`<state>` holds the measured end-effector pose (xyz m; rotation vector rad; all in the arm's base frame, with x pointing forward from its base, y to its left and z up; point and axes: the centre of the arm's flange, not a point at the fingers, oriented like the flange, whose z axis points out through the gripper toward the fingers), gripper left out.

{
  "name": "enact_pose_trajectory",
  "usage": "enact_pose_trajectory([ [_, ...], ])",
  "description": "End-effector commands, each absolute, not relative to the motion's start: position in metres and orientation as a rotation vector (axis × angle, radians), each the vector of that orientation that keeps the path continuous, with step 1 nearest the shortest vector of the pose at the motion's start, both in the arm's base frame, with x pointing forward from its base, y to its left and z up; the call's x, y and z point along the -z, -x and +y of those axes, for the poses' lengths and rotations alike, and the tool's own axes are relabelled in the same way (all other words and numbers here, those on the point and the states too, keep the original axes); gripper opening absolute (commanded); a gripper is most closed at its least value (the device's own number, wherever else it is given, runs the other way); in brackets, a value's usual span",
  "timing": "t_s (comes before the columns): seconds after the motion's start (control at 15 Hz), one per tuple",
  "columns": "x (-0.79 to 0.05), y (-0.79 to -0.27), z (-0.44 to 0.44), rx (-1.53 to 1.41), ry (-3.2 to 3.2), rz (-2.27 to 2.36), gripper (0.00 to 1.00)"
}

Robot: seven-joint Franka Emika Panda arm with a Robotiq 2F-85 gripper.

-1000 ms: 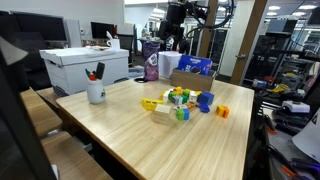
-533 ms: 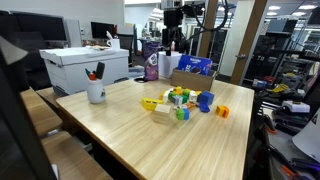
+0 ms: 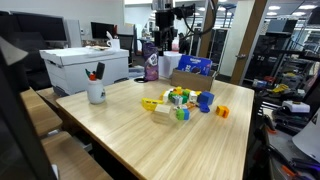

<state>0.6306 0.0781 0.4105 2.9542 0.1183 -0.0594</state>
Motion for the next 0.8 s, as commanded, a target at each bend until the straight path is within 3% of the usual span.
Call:
enact_pose_trajectory([
  [0.0,-0.4112,-0.6338,0.0775,0.052,-2.955,0.107,1.00],
  [0.73,-0.4109,-0.6421,0.0762,0.039,-2.956,0.083,1.00],
])
